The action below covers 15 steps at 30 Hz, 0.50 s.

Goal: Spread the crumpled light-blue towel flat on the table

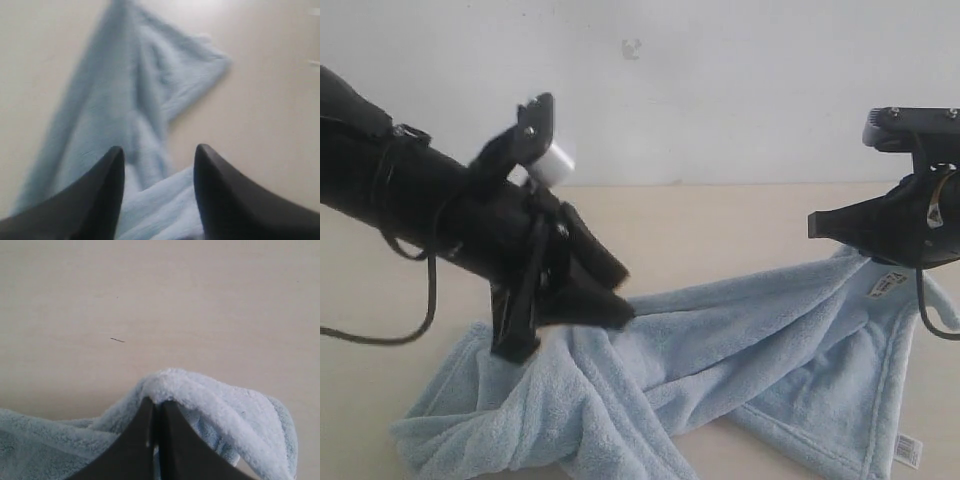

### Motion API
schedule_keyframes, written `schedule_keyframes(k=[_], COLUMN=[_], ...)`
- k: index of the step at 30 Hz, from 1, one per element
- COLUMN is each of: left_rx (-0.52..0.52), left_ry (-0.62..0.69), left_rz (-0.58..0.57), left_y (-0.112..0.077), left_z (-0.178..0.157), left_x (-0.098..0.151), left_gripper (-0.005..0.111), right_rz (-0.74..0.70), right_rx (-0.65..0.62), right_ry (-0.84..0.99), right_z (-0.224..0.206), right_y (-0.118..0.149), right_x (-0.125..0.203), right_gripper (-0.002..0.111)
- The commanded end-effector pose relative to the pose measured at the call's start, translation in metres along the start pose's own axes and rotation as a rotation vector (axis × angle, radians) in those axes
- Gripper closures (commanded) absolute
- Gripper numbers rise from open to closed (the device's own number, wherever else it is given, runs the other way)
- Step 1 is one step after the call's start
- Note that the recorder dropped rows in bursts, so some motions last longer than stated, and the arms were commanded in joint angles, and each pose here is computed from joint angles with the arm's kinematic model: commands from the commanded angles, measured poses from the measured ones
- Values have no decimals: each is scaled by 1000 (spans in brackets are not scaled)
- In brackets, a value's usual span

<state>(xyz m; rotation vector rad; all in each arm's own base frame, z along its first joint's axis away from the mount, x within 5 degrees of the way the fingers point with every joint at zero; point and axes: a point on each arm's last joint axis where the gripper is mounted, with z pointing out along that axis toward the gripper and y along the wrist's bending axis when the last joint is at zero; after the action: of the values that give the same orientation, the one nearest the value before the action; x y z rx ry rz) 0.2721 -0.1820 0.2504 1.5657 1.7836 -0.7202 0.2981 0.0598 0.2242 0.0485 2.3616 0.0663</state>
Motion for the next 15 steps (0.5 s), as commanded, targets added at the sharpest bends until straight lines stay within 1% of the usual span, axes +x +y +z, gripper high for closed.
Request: schedule_keyframes(k=[1,2,5,7,9,10,12,15], left_rx=[182,170,225,252,283,275,223,212], left_ry=[53,101,175,218,242,258,289,300], left_rz=[100,91,133,165,172,181,180,173], left_y=[-16,-17,-26,-32,-40,-42,-41,-40], left_z=[42,58,84,97,111,119,130,133], left_x=[20,31,41,47,51,54,59,62], left_gripper=[67,61,52,52,52,52,52,52], right_rz=[12,30,33,49,71,90,118,113], right_rx=[-1,-2,-12,-18,-20,-24,-29,-30], right_ry=[-11,-10,-20,-21,-18,-15,-10,-9], right_z=[-1,-1,-1,-1,-1,-1,-1,-1], right_y=[-2,-2,-1,0,0,0,1,1], right_x=[-2,-2,-3,-3,-3,-3,-2,-2], right_gripper=[108,108,108,108,108,108,108,108])
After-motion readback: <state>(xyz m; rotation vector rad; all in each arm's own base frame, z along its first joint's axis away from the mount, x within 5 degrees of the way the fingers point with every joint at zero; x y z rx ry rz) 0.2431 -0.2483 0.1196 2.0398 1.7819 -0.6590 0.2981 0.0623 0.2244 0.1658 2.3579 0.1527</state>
